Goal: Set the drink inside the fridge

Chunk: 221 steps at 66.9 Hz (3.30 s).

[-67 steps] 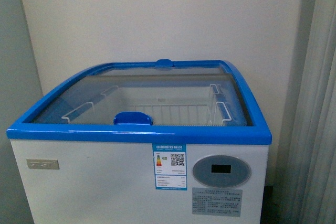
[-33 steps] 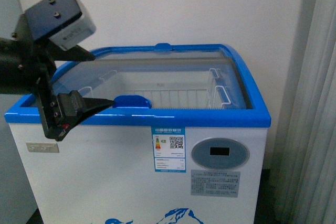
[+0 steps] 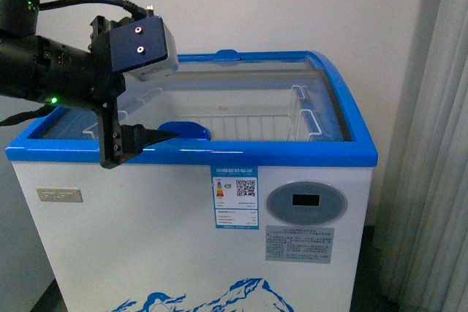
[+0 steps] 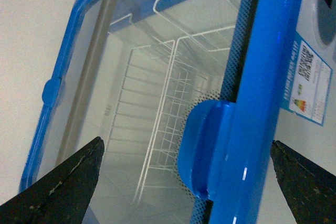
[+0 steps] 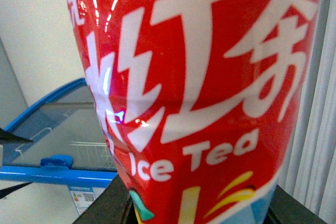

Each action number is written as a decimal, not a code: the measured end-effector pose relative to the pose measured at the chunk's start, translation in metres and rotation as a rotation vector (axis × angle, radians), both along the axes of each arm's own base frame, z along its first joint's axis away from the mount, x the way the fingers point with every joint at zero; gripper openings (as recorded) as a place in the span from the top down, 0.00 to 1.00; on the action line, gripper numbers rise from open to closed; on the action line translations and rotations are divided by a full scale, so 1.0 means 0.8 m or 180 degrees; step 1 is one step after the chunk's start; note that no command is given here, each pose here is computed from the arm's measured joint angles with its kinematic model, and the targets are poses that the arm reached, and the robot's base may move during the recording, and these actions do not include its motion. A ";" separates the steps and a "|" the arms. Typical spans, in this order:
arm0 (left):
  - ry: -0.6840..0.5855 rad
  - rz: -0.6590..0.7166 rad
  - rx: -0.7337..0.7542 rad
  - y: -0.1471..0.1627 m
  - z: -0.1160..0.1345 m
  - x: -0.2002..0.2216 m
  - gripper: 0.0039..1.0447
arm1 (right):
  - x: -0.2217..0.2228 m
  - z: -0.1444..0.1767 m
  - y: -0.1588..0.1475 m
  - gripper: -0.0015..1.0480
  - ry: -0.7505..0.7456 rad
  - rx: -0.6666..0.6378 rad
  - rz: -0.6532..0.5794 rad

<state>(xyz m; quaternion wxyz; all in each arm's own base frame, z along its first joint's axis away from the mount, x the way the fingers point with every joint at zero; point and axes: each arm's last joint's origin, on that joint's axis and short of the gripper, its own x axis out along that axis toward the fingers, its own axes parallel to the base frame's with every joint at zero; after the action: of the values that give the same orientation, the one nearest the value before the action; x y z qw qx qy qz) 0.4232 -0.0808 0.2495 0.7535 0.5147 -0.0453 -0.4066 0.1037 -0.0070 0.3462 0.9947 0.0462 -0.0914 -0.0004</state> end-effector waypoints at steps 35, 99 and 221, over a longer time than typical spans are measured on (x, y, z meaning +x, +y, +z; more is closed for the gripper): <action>0.0022 -0.0010 0.0033 -0.020 -0.019 0.050 0.08 | 0.000 0.000 0.000 0.65 0.0000 0.0000 0.0001; 0.0235 0.3257 -0.2164 -0.006 0.043 0.186 0.07 | 0.000 0.000 0.000 0.65 0.0000 -0.0002 0.0012; 0.0306 0.2803 -0.3619 0.101 -0.099 -0.371 0.98 | 0.430 -0.020 0.207 0.08 0.0948 -0.5393 0.1476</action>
<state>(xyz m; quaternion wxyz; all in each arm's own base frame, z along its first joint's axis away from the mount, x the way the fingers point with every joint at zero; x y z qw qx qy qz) 0.1266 -0.0002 0.1703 1.0000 -0.0051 -0.0051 -0.0008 0.4477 0.1589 0.3304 0.6716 -0.6881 0.0809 0.2626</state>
